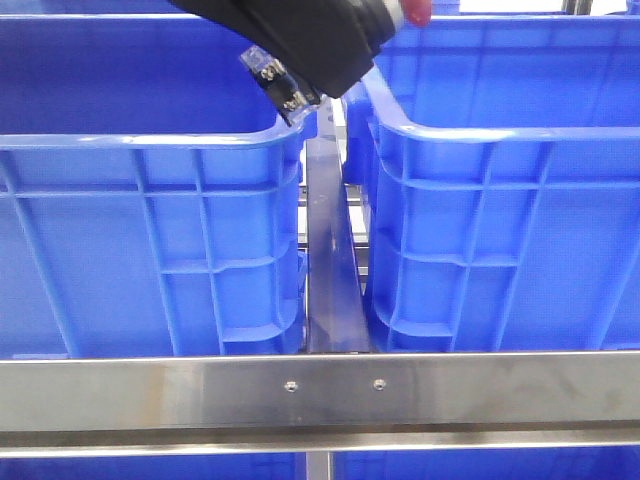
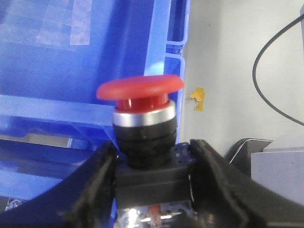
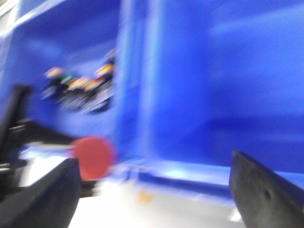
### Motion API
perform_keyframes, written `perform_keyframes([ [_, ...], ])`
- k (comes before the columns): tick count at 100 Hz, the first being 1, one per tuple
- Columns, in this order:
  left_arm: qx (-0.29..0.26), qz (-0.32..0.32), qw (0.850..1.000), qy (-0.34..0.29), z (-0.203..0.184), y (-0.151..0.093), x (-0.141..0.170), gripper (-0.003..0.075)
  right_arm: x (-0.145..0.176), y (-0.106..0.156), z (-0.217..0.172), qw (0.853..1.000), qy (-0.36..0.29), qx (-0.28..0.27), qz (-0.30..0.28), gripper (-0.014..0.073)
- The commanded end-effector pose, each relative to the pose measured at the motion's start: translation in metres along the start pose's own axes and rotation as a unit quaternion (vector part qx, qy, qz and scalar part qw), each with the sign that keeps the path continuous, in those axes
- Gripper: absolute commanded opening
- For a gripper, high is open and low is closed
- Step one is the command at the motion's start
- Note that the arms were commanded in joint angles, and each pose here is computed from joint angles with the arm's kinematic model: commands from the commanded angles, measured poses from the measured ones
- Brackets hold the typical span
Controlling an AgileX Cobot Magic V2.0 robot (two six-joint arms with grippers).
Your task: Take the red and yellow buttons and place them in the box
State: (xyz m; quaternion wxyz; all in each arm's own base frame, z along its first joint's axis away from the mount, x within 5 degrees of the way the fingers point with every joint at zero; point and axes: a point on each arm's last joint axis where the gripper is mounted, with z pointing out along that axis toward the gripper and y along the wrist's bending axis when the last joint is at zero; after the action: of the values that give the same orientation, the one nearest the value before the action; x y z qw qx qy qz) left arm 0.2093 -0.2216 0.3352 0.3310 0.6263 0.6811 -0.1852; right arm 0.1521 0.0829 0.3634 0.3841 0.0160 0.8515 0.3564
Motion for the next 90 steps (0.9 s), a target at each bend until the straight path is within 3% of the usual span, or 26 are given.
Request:
perform_keyframes([
  [1, -0.023, -0.001, 0.999, -0.045, -0.015, 0.000, -0.015, 0.0122, -0.015, 0.019, 0.005, 0.999, 0.006, -0.049, 0.011, 0.0657],
  [38, -0.023, -0.001, 0.999, -0.045, -0.015, 0.000, -0.015, 0.0122, -0.020, 0.027, 0.057, 0.979, 0.139, -0.130, 0.074, 0.0657],
  [79, -0.023, -0.001, 0.999, -0.045, -0.015, 0.000, -0.015, 0.0122, -0.019, 0.021, 0.073, 0.976, 0.155, -0.127, 0.087, 0.0656],
  [90, -0.023, -0.001, 0.999, -0.045, -0.015, 0.000, -0.015, 0.0122, -0.019, 0.021, 0.073, 0.976, 0.155, -0.127, 0.087, 0.0595],
])
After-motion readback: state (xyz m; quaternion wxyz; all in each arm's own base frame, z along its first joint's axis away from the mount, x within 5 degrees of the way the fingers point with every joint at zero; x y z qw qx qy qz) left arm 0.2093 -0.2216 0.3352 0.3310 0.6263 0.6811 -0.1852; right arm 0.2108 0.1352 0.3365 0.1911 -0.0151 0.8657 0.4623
